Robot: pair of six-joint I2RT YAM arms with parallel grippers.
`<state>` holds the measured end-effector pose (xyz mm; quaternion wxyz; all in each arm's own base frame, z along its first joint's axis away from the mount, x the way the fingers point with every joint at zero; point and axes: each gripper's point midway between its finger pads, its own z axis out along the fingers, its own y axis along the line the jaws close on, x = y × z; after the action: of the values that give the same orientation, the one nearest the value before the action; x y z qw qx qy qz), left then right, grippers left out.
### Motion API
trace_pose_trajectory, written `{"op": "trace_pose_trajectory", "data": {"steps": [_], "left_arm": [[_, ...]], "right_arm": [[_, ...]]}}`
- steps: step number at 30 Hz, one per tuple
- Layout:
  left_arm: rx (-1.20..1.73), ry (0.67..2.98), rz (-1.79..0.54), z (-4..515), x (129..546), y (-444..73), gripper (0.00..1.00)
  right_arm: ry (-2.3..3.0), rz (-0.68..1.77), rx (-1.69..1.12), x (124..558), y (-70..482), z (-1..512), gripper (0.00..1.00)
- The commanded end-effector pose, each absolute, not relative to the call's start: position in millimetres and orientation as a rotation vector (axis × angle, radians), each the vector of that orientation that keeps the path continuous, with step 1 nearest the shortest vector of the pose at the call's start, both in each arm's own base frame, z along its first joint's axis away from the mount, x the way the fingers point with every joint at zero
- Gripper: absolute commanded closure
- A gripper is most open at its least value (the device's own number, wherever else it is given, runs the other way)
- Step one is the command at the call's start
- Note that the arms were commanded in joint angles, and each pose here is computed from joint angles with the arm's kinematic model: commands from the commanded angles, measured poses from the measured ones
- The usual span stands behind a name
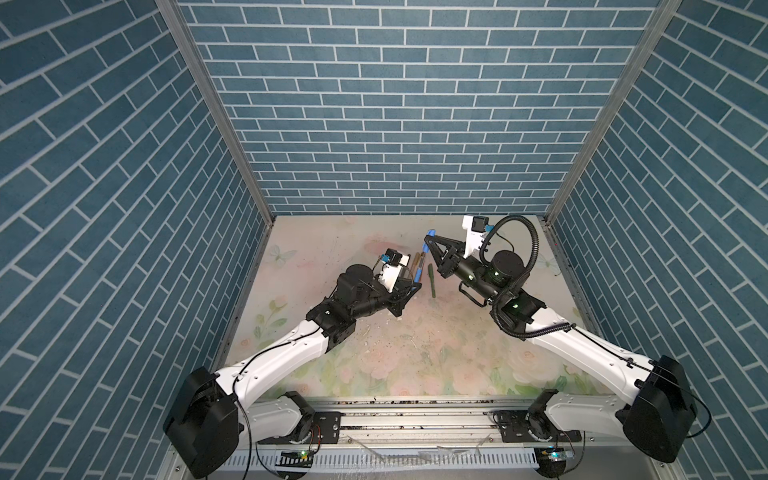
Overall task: Insert the pens into the pen caps
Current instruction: 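Bring the blue cap over the upright blue pen's nib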
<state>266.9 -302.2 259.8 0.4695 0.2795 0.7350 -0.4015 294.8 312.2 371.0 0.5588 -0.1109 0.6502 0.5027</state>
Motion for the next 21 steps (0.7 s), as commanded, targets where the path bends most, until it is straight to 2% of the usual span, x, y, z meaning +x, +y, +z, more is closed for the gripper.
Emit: {"op": "trace_pose_trajectory", "data": {"steps": [1,21], "left_arm": [[0.695,1.763,-1.001,274,266,-306,1.0],[0.652,1.743,-0.999,282,267,-302,1.0]], "right_arm": [[1.527,1.229,-0.251,291,315,369,0.96],[1.606,1.297,-0.271,279,330,341,0.96]]}}
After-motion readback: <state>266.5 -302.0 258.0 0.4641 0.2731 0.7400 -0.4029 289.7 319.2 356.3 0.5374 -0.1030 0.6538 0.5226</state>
